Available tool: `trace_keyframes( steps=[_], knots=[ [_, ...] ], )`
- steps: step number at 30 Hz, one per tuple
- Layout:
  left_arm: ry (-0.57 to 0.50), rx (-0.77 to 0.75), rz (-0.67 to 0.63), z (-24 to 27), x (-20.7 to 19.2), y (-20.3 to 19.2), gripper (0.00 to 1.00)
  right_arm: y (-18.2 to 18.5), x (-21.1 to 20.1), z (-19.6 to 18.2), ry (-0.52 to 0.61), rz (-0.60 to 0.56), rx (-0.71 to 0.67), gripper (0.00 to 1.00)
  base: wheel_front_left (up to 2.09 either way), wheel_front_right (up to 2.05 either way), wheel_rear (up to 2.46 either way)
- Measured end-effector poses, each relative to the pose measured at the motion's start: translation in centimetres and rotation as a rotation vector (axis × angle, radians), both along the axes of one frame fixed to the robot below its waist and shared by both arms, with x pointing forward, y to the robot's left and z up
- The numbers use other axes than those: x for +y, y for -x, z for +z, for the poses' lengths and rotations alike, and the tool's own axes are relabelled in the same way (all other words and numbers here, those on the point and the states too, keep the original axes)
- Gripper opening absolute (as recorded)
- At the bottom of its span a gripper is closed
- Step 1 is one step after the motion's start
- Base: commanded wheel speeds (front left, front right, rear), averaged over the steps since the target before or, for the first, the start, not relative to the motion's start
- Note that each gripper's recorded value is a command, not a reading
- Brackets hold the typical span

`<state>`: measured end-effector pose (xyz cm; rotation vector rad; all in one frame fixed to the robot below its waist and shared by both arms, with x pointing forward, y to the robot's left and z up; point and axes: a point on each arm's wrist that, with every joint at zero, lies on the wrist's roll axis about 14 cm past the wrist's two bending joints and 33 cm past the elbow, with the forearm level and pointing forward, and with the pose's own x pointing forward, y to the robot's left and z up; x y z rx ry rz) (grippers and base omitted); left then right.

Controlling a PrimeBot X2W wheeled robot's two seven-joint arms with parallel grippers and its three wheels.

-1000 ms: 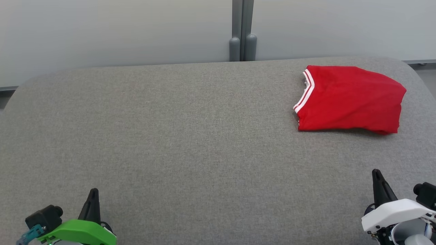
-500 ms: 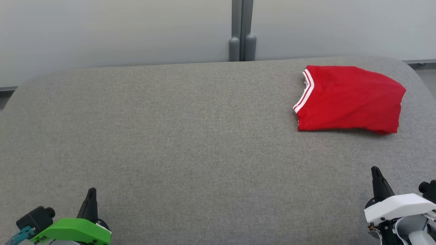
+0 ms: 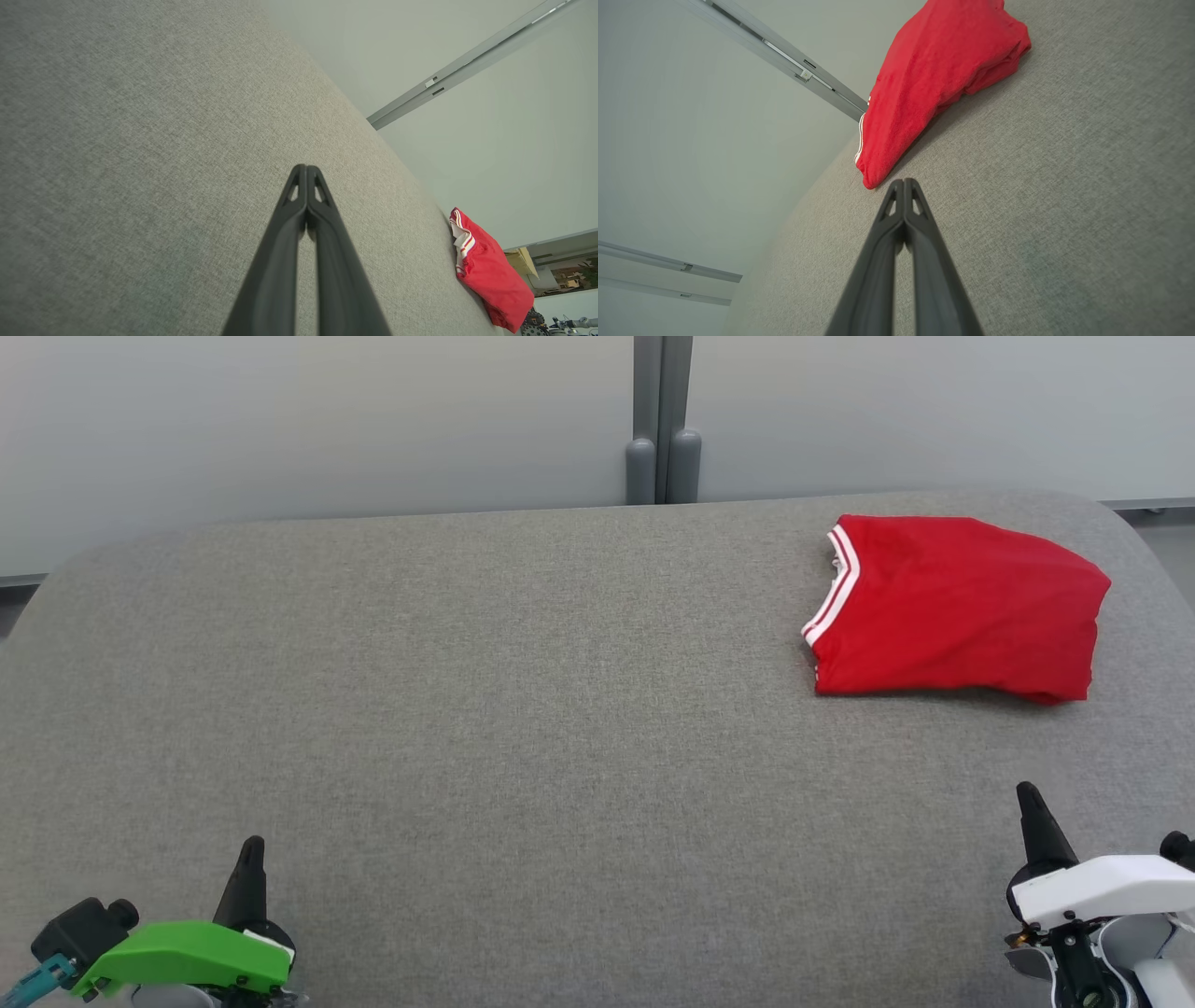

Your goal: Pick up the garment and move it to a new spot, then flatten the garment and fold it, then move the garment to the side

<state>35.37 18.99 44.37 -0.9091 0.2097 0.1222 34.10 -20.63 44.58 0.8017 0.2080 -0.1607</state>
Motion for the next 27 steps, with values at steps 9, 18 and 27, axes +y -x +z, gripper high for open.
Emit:
trace_keyframes(
  steps=[9,18,27],
  knots=[
    [0.168,-0.011,0.024,0.5,-0.1,-0.3,0.00,-0.9,0.2,0.7,-0.193,-0.028,-0.027,0.00,0.00,0.00,0.00],
    [0.266,-0.034,0.037,1.2,0.0,-0.7,0.00,-1.2,0.0,1.0,-0.312,-0.050,-0.044,0.00,0.00,0.00,0.00],
    [0.373,-0.053,0.043,1.8,-0.2,-1.0,0.00,-1.6,0.3,1.5,-0.441,-0.065,-0.072,0.00,0.00,0.00,0.00]
  ],
)
